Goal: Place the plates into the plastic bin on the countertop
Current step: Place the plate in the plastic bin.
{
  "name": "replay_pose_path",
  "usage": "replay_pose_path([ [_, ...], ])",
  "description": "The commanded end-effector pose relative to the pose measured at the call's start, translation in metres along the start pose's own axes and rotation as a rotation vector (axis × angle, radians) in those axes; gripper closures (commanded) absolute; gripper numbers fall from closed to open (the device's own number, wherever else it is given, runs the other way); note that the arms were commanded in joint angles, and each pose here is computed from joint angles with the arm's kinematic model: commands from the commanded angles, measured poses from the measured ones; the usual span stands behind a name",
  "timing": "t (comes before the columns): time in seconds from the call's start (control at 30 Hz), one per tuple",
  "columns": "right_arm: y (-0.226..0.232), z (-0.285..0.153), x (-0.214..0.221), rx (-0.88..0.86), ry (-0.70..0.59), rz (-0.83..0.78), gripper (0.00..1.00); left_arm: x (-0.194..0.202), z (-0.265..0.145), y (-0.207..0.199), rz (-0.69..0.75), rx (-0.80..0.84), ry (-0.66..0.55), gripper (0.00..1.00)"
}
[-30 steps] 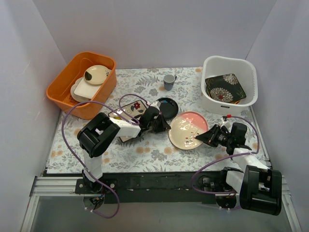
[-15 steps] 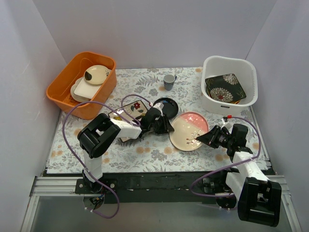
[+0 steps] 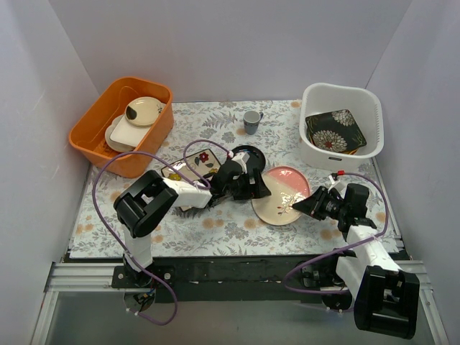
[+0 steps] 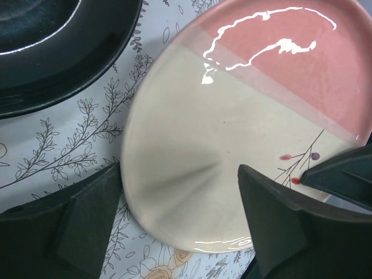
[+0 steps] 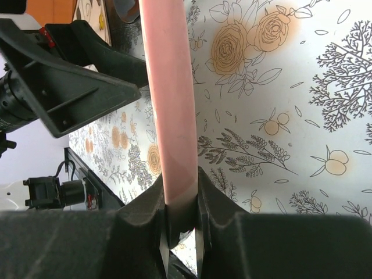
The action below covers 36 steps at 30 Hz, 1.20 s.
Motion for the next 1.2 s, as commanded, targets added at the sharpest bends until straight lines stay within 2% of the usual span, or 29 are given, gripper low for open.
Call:
replay_pose_path([
  [0.0, 0.015, 0.0, -0.028, -0.05, -0.04, -0.109, 0.99, 0.026, -0.013, 0.047, 0.004, -0.179, 0.071, 0.12],
  [0.07, 0.016, 0.0, -0.029, -0.054, -0.037, -0.115, 0.99, 0.026, -0.016, 0.049, 0.002, -0.185, 0.066, 0.04],
  [0.13, 0.018, 0.0, -0.032, -0.063, -0.037, -0.12, 0.99, 0.023, -0.019, 0.049, 0.0, -0.193, 0.046, 0.02],
  [0.43, 0.019, 0.002, -0.042, -0.068, -0.043, -0.142, 0.99, 0.018, -0.039, 0.054, -0.006, -0.244, 0.0, 0.02],
  [0.7, 0.024, 0.0, -0.047, -0.078, -0.042, -0.159, 0.99, 0.01, -0.052, 0.04, -0.01, -0.222, -0.032, 0.02],
  [1.17, 0.03, -0.009, -0.045, -0.052, -0.079, -0.175, 0.99, 0.003, -0.044, 0.018, 0.035, -0.152, -0.009, 0.02],
])
Point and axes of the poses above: each gripper's point midway between its finger pads, its own z axis out along the fingers, its own y axis along the line the jaws close on, x = y × z, the point moved 1 cm from there along -z, back along the fingers, and after that the axes turned 11 degrees about -z, right-handed, at the moved point
